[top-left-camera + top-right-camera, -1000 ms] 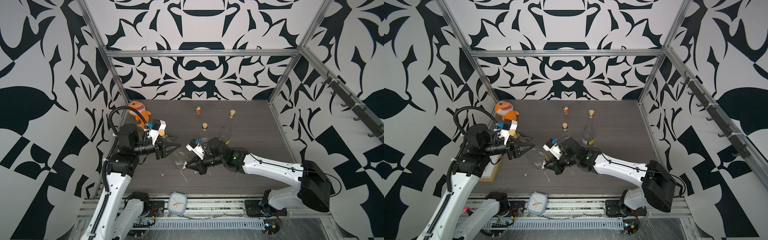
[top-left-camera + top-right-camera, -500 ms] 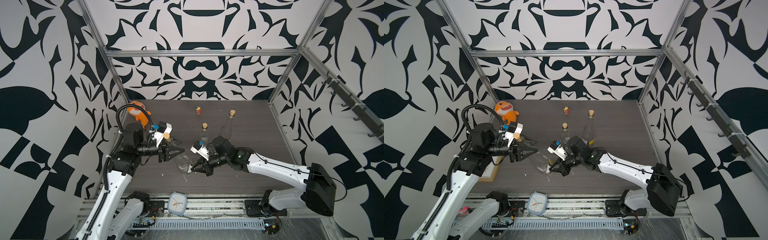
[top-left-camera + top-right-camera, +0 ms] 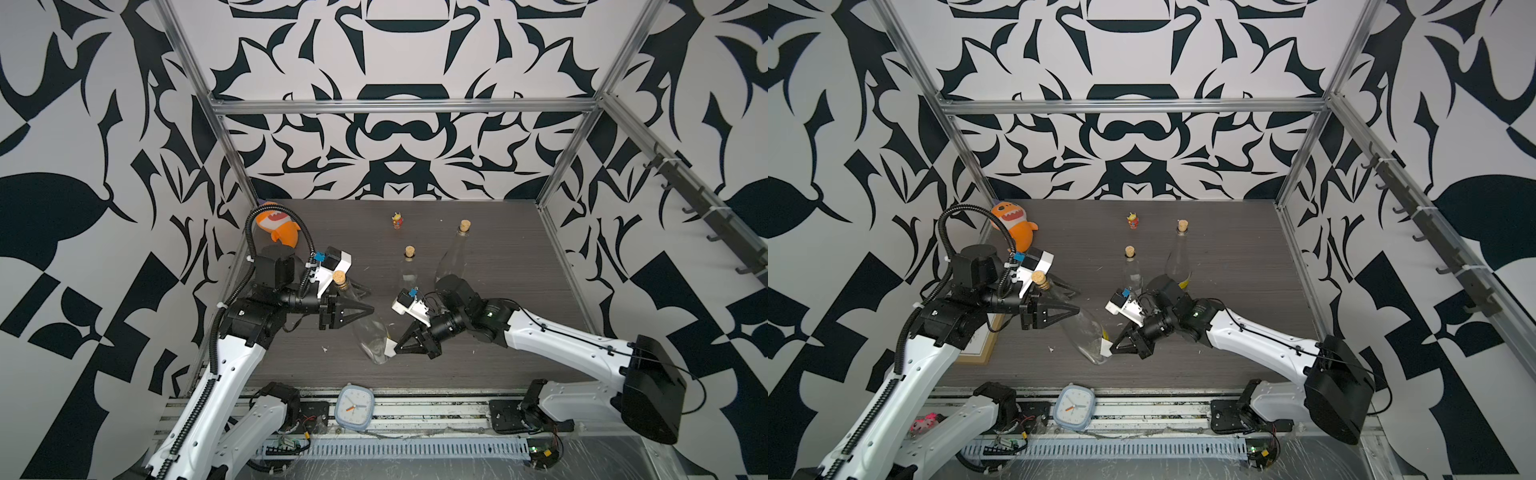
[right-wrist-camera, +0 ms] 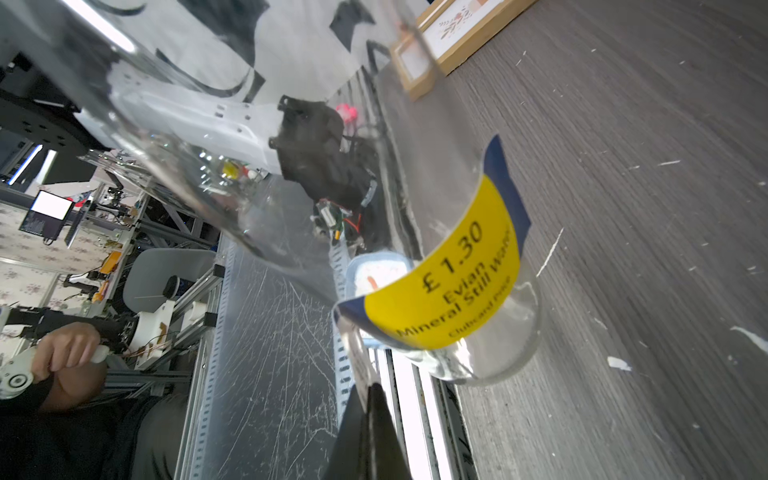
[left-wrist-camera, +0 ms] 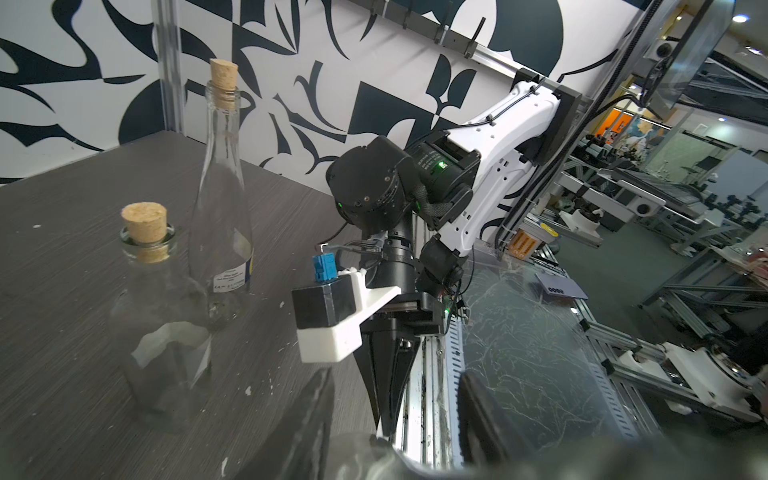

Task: Remove the label from the bottle
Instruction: Tear open the label from the bottle.

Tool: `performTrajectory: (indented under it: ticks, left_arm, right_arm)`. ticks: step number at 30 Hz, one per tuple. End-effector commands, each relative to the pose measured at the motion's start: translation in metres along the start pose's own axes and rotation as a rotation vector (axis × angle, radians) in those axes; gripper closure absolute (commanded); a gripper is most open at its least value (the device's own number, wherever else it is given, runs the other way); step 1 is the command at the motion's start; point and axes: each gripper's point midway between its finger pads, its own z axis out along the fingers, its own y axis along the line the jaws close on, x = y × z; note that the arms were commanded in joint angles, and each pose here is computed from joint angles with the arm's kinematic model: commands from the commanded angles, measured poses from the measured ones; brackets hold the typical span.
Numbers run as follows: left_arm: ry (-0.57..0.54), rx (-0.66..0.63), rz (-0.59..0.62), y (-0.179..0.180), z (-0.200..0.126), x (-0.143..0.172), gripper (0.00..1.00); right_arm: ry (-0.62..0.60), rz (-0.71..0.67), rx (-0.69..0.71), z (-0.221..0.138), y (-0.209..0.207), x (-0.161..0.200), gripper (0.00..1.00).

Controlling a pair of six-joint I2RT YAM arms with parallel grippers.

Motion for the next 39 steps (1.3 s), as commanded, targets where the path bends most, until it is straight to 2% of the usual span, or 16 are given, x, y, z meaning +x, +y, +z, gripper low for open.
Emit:
performTrajectory:
  ticks: [1, 9, 15, 18, 25, 29, 39]
  left_arm:
    - [0.016, 0.114, -0.048, -0.027, 0.001, -0.001, 1.0]
    - [0.061, 0.108, -0.055, -0.037, 0.003, 0.007, 1.0]
    - [0.09, 0.003, -0.03, -0.022, 0.003, 0.013, 1.0]
    - [0.095, -0.004, -0.031, -0.017, 0.004, 0.015, 1.0]
    - [0.098, -0.006, -0.025, -0.007, 0.01, 0.021, 1.0]
    - [0.099, 0.029, 0.06, -0.012, 0.015, 0.027, 1.0]
    - [0.146, -0.046, 0.094, 0.022, 0.032, 0.042, 1.0]
  right_arm:
    - [-0.02, -0.058, -0.043, -0.013, 0.014, -0.004, 1.0]
    - [-0.035, -0.06, -0.045, -0.021, 0.012, -0.007, 1.0]
    - [-0.035, -0.035, -0.064, -0.021, 0.01, -0.006, 1.0]
    - [-0.029, -0.024, -0.058, -0.016, 0.003, -0.005, 1.0]
    - [-0.007, -0.01, 0.007, 0.0, -0.022, 0.0, 1.0]
    - [-0.022, 0.022, 0.064, 0.007, -0.042, 0.003, 1.0]
    - [-0.059, 0.028, 0.167, 0.013, -0.072, 0.007, 1.0]
